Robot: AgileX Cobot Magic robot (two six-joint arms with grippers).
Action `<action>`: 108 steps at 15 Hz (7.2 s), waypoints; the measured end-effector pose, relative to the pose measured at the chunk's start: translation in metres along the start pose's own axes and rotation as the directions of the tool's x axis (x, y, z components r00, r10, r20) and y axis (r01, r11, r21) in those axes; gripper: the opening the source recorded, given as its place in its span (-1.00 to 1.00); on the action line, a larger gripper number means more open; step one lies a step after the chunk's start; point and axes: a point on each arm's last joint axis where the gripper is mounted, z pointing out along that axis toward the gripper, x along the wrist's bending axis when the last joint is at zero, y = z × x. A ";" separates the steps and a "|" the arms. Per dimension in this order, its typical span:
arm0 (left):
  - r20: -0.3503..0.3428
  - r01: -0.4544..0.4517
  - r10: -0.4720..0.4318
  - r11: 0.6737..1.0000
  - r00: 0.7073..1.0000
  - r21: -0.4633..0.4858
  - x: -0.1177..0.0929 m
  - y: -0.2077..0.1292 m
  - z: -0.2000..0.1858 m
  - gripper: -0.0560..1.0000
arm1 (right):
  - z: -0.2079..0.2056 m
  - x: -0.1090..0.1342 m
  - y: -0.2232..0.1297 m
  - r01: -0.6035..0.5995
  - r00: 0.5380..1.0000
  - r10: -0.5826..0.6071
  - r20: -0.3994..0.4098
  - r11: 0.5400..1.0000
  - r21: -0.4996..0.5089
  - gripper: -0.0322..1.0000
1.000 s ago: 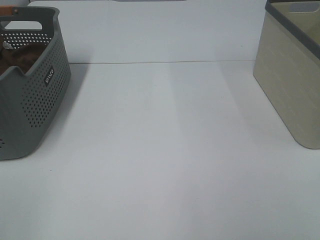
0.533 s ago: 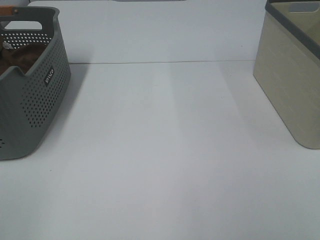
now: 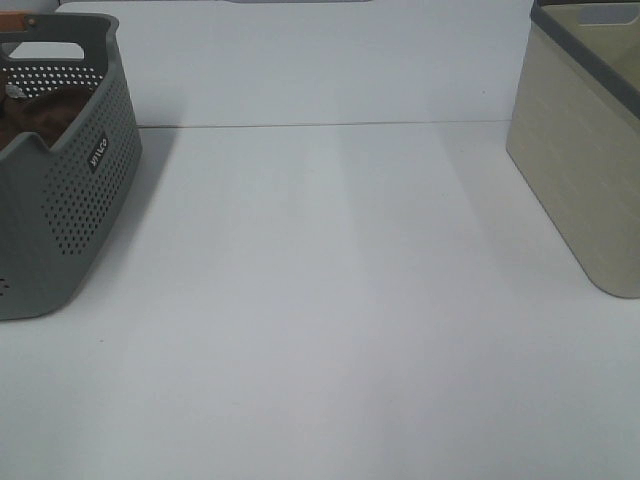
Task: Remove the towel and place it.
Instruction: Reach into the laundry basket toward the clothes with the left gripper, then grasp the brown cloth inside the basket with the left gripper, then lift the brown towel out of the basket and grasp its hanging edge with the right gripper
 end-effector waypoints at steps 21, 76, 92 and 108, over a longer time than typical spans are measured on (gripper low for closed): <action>-0.202 0.037 0.012 0.971 0.979 0.235 0.044 0.169 0.141 0.33 | 0.000 0.000 0.000 0.000 1.000 0.000 0.000 1.000 0.000 0.55; -0.361 -0.106 0.253 0.919 0.898 0.380 0.131 0.202 0.498 -0.89 | 0.000 0.000 0.000 0.000 1.000 0.000 0.000 1.000 0.000 0.55; 0.014 -0.330 0.339 0.924 0.941 -0.194 -0.055 0.366 0.307 -0.89 | 0.000 0.000 0.000 0.000 1.000 0.000 0.000 1.000 0.000 0.55; 0.526 -0.559 0.560 0.809 0.641 -0.180 -0.234 0.312 0.227 -0.89 | 0.109 0.037 0.036 0.120 0.888 0.122 -0.443 0.869 0.480 0.55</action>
